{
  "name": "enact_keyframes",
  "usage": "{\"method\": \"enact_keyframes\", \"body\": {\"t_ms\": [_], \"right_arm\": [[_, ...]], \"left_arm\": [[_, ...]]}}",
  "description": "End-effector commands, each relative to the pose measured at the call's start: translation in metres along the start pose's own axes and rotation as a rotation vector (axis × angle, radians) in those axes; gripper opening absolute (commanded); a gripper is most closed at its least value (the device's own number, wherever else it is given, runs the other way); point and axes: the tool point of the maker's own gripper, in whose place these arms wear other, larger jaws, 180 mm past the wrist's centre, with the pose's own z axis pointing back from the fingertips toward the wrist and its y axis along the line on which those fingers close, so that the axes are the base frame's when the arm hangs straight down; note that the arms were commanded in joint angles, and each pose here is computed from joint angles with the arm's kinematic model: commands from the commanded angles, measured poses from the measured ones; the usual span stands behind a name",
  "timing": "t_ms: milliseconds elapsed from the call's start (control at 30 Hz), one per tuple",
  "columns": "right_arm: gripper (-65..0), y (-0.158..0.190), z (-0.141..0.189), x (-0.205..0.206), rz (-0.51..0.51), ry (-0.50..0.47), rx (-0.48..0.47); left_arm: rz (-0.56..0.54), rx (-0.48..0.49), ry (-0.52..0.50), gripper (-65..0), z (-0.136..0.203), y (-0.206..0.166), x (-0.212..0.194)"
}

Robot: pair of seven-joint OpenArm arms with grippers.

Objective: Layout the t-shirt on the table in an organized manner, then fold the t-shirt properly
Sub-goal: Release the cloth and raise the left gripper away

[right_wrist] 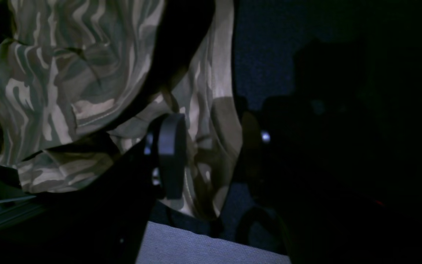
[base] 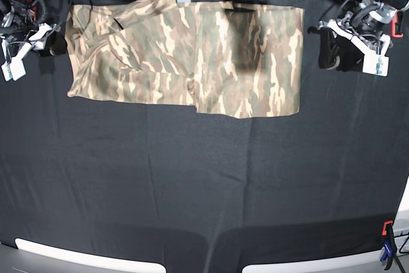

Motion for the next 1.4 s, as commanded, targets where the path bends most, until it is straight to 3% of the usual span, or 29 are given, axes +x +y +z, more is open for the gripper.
{"method": "enact_keyframes", "body": {"t_ms": [0, 1233, 1367], "right_arm": [[-40.4, -0.0023, 0.006, 0.0117, 0.036, -0.027, -0.004], [-40.2, -0.0033, 0.006, 0.0107, 0.038, -0.022, -0.01], [-32.3, -0.0032, 0.006, 0.0109, 0.038, -0.022, -0.009]], "left_arm": [[-0.011, -0.007, -0.04, -40.5, 0.0028, -0.001, 0.0115], [-0.011, -0.008, -0.04, -40.5, 0.0029, -0.001, 0.0113], [-0.011, -0.007, -0.039, -40.5, 0.0029, -0.0009, 0.0113]]}}
